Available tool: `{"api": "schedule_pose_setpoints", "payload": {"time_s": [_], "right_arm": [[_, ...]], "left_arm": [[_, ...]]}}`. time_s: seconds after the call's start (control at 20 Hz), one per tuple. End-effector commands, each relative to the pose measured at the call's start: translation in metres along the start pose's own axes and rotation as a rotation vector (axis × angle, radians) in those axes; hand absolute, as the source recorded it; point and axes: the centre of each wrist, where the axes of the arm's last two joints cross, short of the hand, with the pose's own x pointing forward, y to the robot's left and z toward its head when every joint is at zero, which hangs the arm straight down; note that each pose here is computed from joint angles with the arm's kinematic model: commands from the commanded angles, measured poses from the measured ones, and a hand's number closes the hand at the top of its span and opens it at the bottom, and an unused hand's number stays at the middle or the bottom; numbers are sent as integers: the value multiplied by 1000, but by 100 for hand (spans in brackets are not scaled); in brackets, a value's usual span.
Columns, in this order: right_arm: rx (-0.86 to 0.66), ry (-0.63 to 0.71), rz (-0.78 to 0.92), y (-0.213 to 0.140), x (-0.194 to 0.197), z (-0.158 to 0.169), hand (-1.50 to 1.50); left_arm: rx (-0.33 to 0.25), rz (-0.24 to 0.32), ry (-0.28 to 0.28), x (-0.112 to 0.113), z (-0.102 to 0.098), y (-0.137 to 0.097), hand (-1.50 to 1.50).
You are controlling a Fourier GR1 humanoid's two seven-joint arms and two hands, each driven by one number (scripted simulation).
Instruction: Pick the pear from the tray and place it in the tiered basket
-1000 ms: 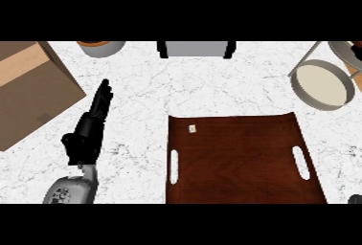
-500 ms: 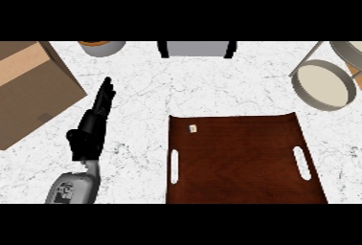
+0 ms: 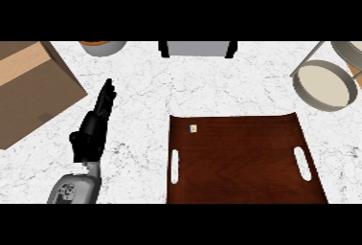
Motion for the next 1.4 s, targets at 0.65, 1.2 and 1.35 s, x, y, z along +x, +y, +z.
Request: {"api": "schedule_pose_setpoints", "payload": {"time_s": [0.65, 1.2, 1.35], "right_arm": [[-124, 173, -640, -13, -63, -25, -150], [-195, 363, -886, -31, -222, 5, -150], [-212, 337, -859, -40, -274, 31, -150]], "left_arm": [[4, 11, 3, 1, 0, 15, 0], [58, 10, 33, -8, 15, 13, 0], [58, 4, 37, -16, 15, 16, 0]]}}
